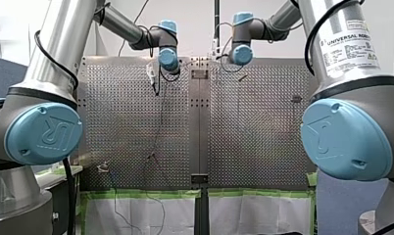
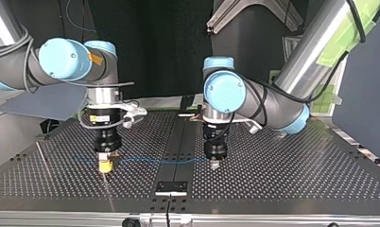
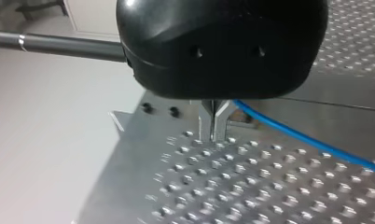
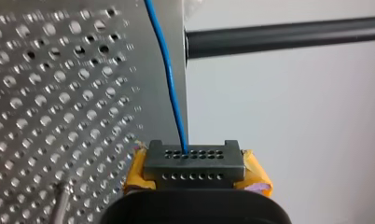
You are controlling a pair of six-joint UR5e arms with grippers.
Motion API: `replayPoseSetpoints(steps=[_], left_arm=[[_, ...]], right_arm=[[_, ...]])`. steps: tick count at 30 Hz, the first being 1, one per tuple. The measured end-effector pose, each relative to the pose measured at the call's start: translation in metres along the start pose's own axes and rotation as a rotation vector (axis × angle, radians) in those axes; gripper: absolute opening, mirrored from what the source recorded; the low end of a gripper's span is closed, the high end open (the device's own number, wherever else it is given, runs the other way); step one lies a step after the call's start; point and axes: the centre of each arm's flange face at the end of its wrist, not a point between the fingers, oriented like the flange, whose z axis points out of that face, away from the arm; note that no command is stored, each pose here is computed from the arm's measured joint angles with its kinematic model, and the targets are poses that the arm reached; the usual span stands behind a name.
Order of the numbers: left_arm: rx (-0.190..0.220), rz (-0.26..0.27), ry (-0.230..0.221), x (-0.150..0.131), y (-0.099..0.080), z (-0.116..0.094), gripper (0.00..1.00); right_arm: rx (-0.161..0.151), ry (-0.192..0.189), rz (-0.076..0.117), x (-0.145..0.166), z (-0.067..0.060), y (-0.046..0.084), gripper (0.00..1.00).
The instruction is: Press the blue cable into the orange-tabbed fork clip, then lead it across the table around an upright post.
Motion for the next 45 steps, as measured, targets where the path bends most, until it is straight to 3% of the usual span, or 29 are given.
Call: replayPoseSetpoints(steps=[8, 14, 20, 28, 40, 45], left_arm=[[0.042, -0.007, -0.008, -0.018, -0.01, 0.004, 0.0], [0.065, 0.0, 0.016, -0.011, -0.02, 0.01, 0.0], [0.097, -0.009, 0.014, -0.014, -0.039, 0.016, 0.0], [0.128, -0.004, 0.059, 0.002, -0.068, 0.021, 0.0], [0.179, -0.059, 0.009, -0.018, -0.104, 0.026, 0.0], [0.191, -0.068, 0.017, -0.014, -0.115, 0.028, 0.0]], right_arm=[[-0.037, 0.009, -0.005, 0.018, -0.001, 0.021, 0.0], [-0.064, -0.007, -0.012, 0.022, 0.0, 0.038, 0.0], [-0.092, -0.027, -0.024, 0.024, 0.0, 0.055, 0.0], [-0.133, -0.045, -0.037, 0.028, 0.0, 0.08, 0.0], [-0.188, -0.058, -0.047, 0.029, 0.002, 0.115, 0.0], [-0.207, -0.066, -0.054, 0.028, 0.003, 0.127, 0.0]])
